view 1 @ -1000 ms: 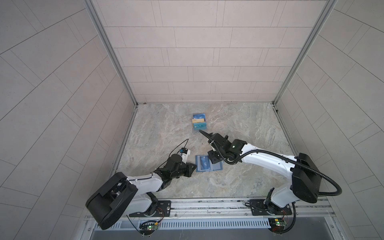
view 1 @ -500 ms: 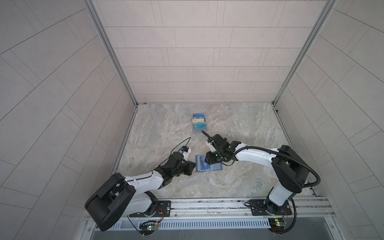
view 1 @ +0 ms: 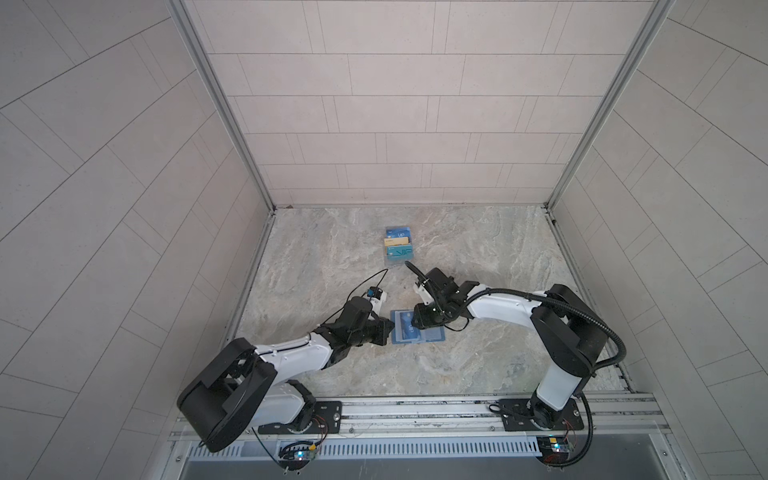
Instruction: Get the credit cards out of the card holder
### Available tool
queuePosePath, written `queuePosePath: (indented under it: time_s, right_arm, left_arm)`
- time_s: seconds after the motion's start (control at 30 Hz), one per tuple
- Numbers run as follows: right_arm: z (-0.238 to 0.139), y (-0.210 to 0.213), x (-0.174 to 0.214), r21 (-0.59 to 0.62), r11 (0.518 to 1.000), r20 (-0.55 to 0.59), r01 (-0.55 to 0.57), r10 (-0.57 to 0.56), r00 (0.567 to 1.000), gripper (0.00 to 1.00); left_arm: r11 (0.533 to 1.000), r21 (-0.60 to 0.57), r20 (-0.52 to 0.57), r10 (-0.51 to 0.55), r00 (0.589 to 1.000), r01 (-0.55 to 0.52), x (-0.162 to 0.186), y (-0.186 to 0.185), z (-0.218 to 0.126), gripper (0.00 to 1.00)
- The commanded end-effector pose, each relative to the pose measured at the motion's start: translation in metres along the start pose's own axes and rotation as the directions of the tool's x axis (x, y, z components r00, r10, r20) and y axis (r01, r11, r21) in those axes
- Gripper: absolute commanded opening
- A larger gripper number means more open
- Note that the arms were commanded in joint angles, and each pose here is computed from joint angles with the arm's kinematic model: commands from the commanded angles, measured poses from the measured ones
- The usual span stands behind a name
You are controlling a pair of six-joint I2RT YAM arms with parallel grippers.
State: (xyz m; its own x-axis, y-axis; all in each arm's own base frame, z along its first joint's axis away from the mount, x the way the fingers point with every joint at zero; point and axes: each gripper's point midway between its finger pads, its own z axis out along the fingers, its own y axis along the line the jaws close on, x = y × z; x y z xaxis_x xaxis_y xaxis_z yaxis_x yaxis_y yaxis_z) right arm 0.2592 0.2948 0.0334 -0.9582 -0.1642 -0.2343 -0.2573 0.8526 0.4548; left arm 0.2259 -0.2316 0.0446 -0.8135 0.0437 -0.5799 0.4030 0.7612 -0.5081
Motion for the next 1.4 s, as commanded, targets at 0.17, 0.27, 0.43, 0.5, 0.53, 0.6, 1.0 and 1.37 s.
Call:
queuePosePath:
  time_s: [0.17,0.27,0.43,0.5,0.53,0.6,1.0,1.37]
  right_arm:
    - [0.006,-0.002,0.004,-0.091,0.994,-0.021,-0.066,0.064,0.998,0.35]
    - [0.005,-0.003,0.005,-0.106,0.992,-0.021,-0.074,0.073,0.997,0.35]
    - [0.003,0.000,0.004,-0.150,0.985,-0.018,-0.087,0.086,0.996,0.34]
    - [0.002,0.000,0.003,-0.164,0.982,-0.013,-0.093,0.092,0.996,0.33]
    - [0.002,0.000,0.003,-0.175,0.980,-0.013,-0.098,0.097,0.995,0.33]
    - [0.001,0.002,0.003,-0.192,0.976,-0.011,-0.100,0.100,0.995,0.33]
    - [-0.007,-0.001,0.000,-0.283,0.950,-0.005,-0.130,0.134,0.991,0.32]
    - [-0.018,0.005,-0.002,-0.363,0.926,0.004,-0.103,0.112,0.994,0.32]
  left_arm:
    - [1.000,0.016,-0.030,0.021,0.999,-0.021,0.002,-0.005,0.007,0.08]
    - [0.999,0.037,-0.033,0.018,0.999,-0.017,0.004,-0.010,0.009,0.09]
    - [0.999,0.038,-0.044,0.008,0.999,-0.007,0.008,-0.008,0.013,0.09]
    - [0.999,0.037,-0.052,0.012,0.999,-0.010,0.010,-0.008,0.014,0.09]
    - [0.999,0.031,-0.058,0.013,0.998,-0.012,0.012,-0.007,0.016,0.09]
    - [0.999,0.030,-0.070,0.013,0.997,-0.011,0.015,-0.007,0.017,0.09]
    - [0.999,-0.038,-0.107,-0.009,0.994,0.005,0.029,0.008,0.023,0.08]
    - [0.997,-0.073,-0.126,-0.020,0.992,0.011,0.034,0.014,0.022,0.08]
